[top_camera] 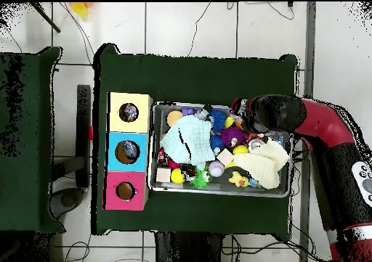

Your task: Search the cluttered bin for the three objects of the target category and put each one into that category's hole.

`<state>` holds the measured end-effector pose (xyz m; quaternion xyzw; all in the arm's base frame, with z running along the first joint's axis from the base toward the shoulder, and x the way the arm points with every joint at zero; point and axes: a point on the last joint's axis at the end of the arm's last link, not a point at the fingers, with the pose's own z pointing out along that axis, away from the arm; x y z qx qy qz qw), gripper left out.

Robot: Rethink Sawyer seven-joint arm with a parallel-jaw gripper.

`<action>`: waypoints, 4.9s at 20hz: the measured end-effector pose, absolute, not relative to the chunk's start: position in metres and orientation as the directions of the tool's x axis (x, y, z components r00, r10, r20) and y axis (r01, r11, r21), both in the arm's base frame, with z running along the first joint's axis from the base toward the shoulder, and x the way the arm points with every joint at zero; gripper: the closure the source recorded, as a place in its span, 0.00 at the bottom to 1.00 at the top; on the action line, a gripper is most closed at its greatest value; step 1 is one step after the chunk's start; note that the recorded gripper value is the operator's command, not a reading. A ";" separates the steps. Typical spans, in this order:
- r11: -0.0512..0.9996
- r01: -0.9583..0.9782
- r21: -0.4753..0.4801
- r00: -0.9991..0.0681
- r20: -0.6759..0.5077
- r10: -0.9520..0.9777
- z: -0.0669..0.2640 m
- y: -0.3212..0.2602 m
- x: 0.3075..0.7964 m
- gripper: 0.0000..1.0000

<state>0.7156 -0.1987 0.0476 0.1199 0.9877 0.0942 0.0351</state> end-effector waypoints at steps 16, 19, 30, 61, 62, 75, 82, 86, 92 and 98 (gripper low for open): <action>0.965 0.206 0.161 -0.971 -0.090 0.223 0.046 -0.233 0.721 0.00; 0.966 0.203 0.163 -0.972 -0.088 0.219 0.043 -0.229 0.722 0.00; 0.969 0.187 0.164 -0.975 -0.090 0.204 0.039 -0.219 0.724 0.00; 0.979 0.134 0.153 -0.979 -0.133 0.155 0.032 -0.190 0.726 0.00; 0.981 0.124 0.151 -0.981 -0.131 0.145 0.032 -0.185 0.723 0.00; 0.985 0.083 0.153 -0.991 -0.088 0.097 0.027 -0.160 0.700 0.00; 0.984 0.089 0.153 -0.991 -0.088 0.103 0.028 -0.163 0.699 0.00; 0.983 0.097 0.154 -0.990 -0.089 0.112 0.028 -0.169 0.698 0.00; 0.982 0.108 0.155 -0.988 -0.092 0.123 0.030 -0.177 0.697 0.00; 0.979 0.131 0.156 -0.983 -0.107 0.149 0.034 -0.194 0.699 0.00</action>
